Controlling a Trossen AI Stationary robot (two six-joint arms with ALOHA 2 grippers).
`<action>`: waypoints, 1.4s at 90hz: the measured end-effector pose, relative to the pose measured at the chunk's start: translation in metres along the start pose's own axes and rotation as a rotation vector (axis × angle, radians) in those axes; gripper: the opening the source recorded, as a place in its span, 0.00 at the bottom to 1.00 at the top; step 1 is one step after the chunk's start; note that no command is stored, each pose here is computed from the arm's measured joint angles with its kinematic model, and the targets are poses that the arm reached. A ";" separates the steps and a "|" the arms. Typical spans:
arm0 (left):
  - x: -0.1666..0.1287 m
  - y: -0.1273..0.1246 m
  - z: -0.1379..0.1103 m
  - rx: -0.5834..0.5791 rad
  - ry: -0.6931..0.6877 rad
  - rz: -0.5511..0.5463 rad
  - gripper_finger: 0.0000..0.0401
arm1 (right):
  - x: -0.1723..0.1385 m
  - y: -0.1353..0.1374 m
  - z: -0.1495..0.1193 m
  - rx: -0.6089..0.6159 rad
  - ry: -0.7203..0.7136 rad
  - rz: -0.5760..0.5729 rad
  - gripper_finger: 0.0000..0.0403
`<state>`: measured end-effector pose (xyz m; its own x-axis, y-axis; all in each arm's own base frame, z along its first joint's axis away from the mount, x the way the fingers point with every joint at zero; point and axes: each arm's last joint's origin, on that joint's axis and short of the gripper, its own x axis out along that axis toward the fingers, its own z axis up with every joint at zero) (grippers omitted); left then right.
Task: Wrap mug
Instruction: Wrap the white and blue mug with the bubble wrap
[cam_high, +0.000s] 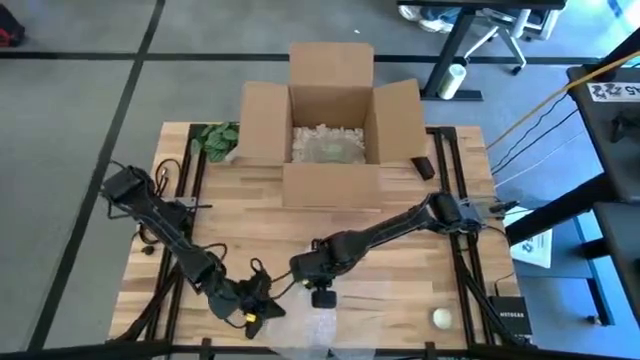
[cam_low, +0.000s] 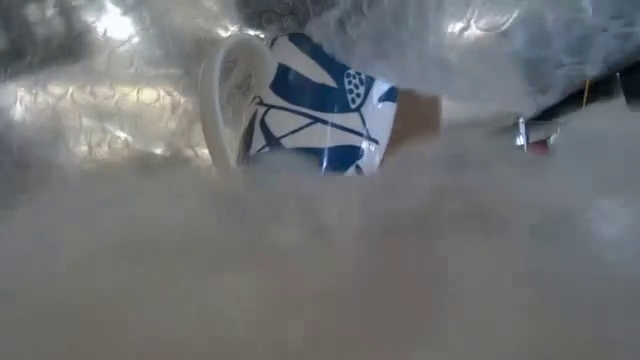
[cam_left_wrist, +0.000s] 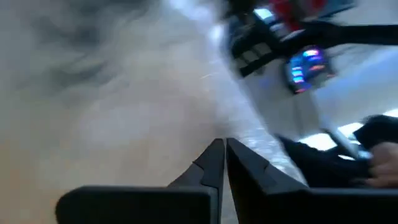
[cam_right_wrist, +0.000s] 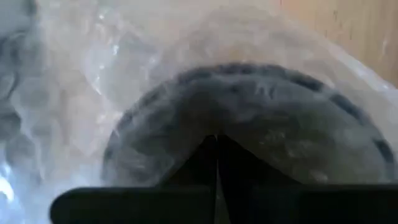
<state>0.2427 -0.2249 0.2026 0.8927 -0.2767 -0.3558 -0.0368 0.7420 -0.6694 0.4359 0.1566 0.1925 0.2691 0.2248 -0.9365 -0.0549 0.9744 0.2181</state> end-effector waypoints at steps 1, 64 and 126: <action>0.000 0.000 0.001 0.005 -0.004 -0.002 0.00 | 0.000 0.000 0.000 -0.001 -0.002 0.000 0.00; -0.038 -0.001 0.024 0.116 -0.123 0.203 0.00 | 0.000 -0.003 0.007 -0.025 -0.059 0.026 0.00; -0.020 0.005 -0.037 -0.254 0.289 0.219 0.00 | 0.000 -0.006 0.009 -0.040 -0.072 0.023 0.00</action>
<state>0.2079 -0.2378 0.1821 0.6908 -0.3156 -0.6505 -0.3527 0.6384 -0.6842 0.4452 0.1507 0.1938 0.3354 0.2472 -0.9091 -0.1001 0.9689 0.2265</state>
